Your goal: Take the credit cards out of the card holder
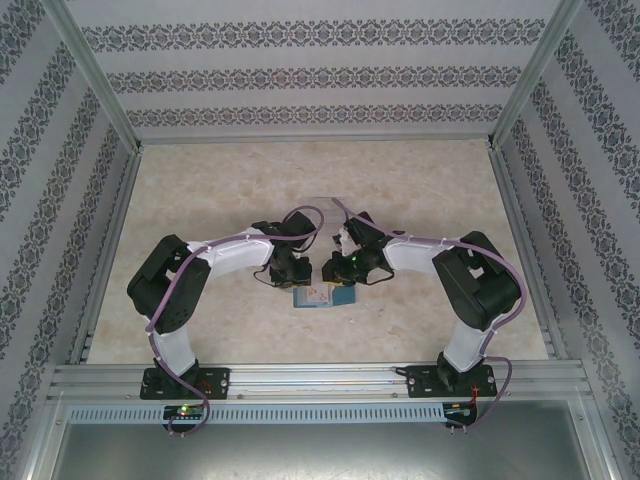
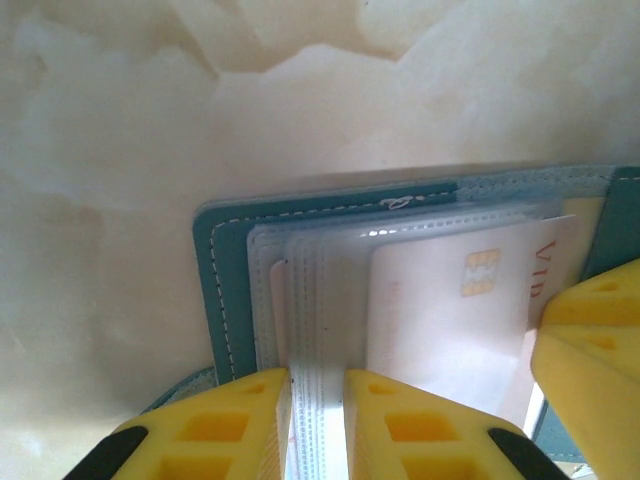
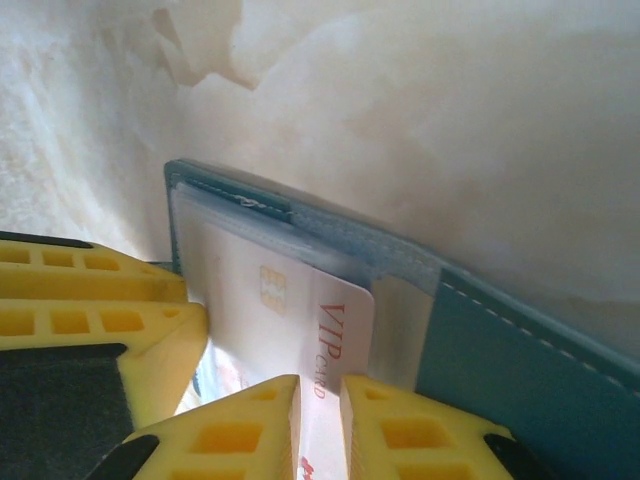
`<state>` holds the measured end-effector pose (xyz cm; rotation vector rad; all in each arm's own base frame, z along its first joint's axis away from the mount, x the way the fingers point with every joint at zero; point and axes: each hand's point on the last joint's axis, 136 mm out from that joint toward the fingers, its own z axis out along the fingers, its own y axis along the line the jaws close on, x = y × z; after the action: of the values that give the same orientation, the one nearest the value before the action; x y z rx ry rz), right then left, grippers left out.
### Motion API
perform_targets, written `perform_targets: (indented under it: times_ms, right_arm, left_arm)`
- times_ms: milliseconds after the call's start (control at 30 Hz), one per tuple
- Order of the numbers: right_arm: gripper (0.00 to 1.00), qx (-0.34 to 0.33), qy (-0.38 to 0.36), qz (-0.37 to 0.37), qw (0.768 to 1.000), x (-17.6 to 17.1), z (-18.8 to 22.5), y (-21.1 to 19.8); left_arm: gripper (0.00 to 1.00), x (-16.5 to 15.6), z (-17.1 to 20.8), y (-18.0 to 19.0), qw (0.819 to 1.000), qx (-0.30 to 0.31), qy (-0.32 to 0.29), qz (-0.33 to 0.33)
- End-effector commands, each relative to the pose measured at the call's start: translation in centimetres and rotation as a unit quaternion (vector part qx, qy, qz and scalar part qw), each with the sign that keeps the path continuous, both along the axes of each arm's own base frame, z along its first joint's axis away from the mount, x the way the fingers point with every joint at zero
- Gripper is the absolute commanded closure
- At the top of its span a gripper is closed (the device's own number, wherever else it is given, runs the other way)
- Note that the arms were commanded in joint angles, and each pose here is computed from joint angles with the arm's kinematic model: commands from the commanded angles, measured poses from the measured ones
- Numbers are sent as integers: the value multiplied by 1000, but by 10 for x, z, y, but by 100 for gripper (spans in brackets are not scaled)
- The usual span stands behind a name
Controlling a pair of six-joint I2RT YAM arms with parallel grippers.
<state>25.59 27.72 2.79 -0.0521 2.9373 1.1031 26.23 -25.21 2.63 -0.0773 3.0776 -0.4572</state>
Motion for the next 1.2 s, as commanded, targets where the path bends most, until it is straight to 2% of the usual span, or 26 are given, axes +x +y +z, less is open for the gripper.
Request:
perform_targets:
  times_ms: [0,400,800,1167]
  right_arm:
    - [80,-43,-9,4,999,-3,0,-12]
    - [77,-3,-21,2,1000,-2,29,0]
    - [75,-2,-3,-11,1000,-6,20,-6]
    - [73,-16,3,-26,1000,-10,12,-20]
  left_arm:
    - [79,-8,-10,9,999,35,13,-5]
    - [79,-7,-8,8,999,33,10,-7]
    - [76,1,21,-13,1000,-17,-13,-12]
    - [72,-8,-2,-7,999,25,18,-34]
